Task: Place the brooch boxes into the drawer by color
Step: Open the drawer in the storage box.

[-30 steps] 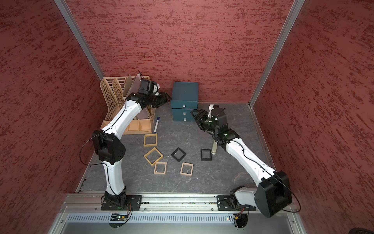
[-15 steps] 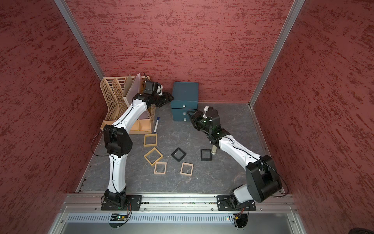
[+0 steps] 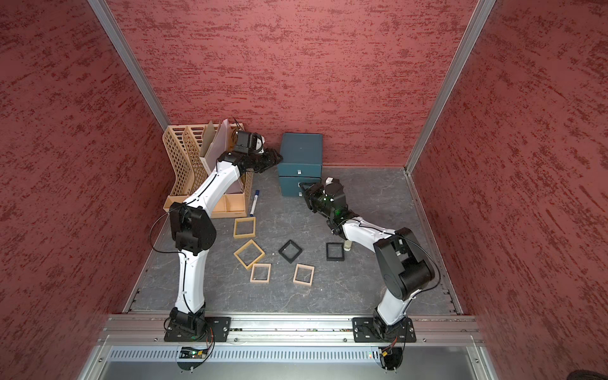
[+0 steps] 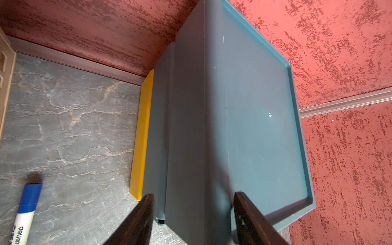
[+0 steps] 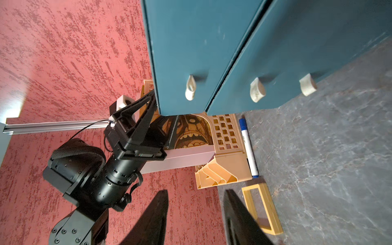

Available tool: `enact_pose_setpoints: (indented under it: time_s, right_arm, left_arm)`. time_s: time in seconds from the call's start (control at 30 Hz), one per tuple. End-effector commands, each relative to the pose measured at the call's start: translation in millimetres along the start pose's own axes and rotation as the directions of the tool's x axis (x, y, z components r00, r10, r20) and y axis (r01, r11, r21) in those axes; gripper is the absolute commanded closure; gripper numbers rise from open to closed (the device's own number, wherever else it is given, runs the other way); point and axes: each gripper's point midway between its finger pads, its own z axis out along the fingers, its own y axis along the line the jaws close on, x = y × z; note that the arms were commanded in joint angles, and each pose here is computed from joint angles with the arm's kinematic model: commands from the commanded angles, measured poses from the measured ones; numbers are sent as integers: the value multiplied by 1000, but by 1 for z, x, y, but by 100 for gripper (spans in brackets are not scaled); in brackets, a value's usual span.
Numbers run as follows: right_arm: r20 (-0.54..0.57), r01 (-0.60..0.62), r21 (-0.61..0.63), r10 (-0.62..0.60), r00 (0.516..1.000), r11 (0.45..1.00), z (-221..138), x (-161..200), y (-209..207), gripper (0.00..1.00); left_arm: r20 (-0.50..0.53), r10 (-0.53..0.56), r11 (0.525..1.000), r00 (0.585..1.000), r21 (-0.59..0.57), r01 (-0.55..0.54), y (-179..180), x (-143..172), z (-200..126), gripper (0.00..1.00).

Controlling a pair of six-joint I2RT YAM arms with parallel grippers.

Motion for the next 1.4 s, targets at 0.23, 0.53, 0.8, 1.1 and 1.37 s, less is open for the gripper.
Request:
enact_pose_setpoints:
  time_s: [0.23,0.53,0.8,1.1,1.37]
  right_arm:
    - [108,-27,-105,39,993,994,28,-25,30,58]
    - [136,-93,-139,112,984,986,57,-40,27,60]
    - [138,-108,-136,127,982,985,72,-44,25,60]
    - [168,-134,-122,154,974,983,74,-55,11,67]
    - [185,-150,-142,175,967,978,77,-64,12,74]
  left_arm:
    - [-22,-7,1000,1000,15,7,2,8,11,43]
    - [-22,-10,1000,1000,19,10,-2,9,9,44]
    - [-29,-7,1000,1000,20,8,-2,9,6,44]
    - [-30,0,1000,1000,20,0,-1,9,7,44]
    - [-37,-1,1000,999,13,1,1,11,7,44]
